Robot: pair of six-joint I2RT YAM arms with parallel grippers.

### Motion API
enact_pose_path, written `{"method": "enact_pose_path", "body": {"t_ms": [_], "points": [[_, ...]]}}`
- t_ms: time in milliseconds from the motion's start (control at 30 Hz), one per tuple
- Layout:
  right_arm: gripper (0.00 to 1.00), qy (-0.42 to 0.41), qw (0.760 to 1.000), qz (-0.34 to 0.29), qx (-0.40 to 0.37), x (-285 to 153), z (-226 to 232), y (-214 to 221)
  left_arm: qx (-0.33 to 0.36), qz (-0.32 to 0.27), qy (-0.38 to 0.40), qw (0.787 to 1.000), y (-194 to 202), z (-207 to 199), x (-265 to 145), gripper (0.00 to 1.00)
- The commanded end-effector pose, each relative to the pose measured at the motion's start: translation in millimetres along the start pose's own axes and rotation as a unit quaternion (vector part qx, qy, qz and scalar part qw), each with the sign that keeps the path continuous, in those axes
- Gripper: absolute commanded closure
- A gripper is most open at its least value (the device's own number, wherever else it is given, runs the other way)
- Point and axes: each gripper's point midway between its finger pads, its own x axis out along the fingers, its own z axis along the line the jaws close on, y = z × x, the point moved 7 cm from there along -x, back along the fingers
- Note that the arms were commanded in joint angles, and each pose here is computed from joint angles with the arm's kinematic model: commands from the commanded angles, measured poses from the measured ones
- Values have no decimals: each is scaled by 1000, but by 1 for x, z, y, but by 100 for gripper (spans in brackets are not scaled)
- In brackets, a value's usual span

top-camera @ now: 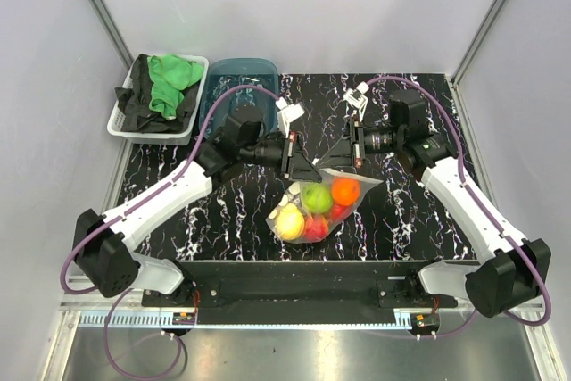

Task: Open the zip-top bag and remove the fake food

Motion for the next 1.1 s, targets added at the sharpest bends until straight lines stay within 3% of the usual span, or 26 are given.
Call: {"method": "enact_pose_path", "body": {"t_ms": [0, 333, 500, 767, 933, 1067], "points": [[100, 8, 1000, -15, -13, -3, 8, 5, 25, -79, -59, 995, -11, 2, -21, 100], [100, 83, 996, -17, 12, -11, -6, 32, 38, -149, -150, 977, -10, 20, -76, 100], [100, 133, 991, -14, 26, -19, -13, 45, 30, -218, -232, 948, -15, 37, -118, 100], [100, 188, 979, -11, 75, -28, -18, 80, 7, -264, -302, 916, -15, 59, -141, 100], [100, 200, 972, -10, 121, -33, -16, 103, 6, -276, -305, 912, -19, 63, -143, 100], [100, 189, 973, -18, 134, -34, -7, 105, 17, -256, -253, 933, -20, 61, -132, 100]]}}
